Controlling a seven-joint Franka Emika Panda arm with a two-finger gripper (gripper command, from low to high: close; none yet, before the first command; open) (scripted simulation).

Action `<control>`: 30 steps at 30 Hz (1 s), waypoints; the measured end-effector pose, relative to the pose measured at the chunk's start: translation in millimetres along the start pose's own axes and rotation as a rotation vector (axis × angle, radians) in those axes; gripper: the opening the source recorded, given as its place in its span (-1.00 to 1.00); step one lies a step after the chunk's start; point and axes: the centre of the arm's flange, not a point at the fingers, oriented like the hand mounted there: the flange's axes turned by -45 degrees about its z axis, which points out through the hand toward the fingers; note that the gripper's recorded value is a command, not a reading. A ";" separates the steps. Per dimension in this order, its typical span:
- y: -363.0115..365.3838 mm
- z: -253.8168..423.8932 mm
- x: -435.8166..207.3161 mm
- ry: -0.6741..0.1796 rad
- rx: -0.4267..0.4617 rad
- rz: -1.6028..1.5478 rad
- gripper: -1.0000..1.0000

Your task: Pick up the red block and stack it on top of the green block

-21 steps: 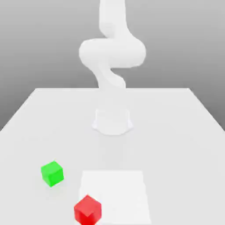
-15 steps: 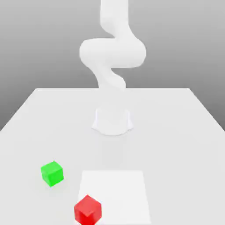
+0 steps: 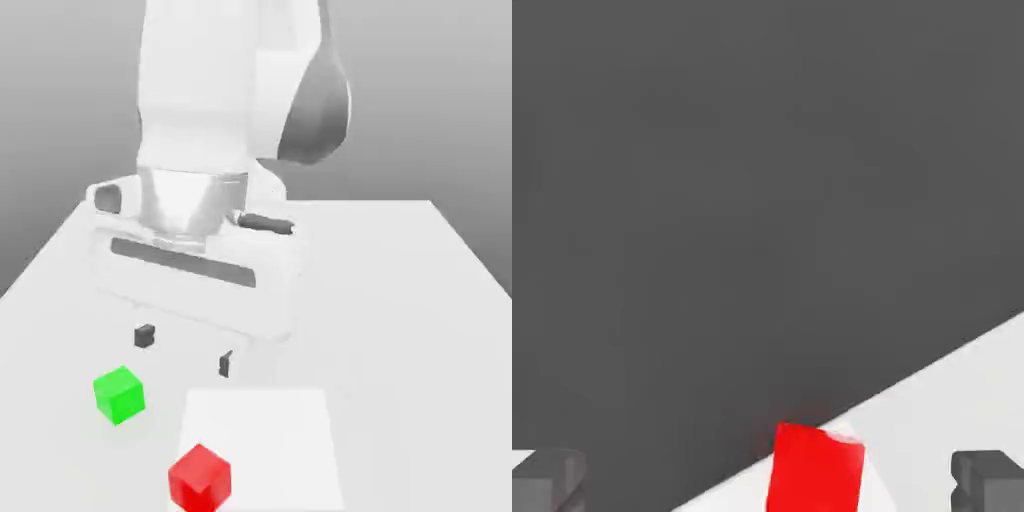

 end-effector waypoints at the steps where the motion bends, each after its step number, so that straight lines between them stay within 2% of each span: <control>1: 2.1 18.0 -4.0 -0.028 -0.006 0.020 0.00; 4: 9.9 70.1 -19.1 -0.110 -0.021 0.084 0.00; 9: 13.4 139.2 -31.1 -0.136 -0.026 0.105 0.00; 10: 13.8 147.1 -32.7 -0.136 -0.026 0.105 -1.00; 17: 13.7 146.4 -32.5 -0.135 -0.026 0.106 -1.00; 22: 17.8 90.7 -25.3 -0.135 -0.028 0.120 -1.00; 30: 180.4 46.2 -58.1 -0.124 -0.070 0.647 -1.00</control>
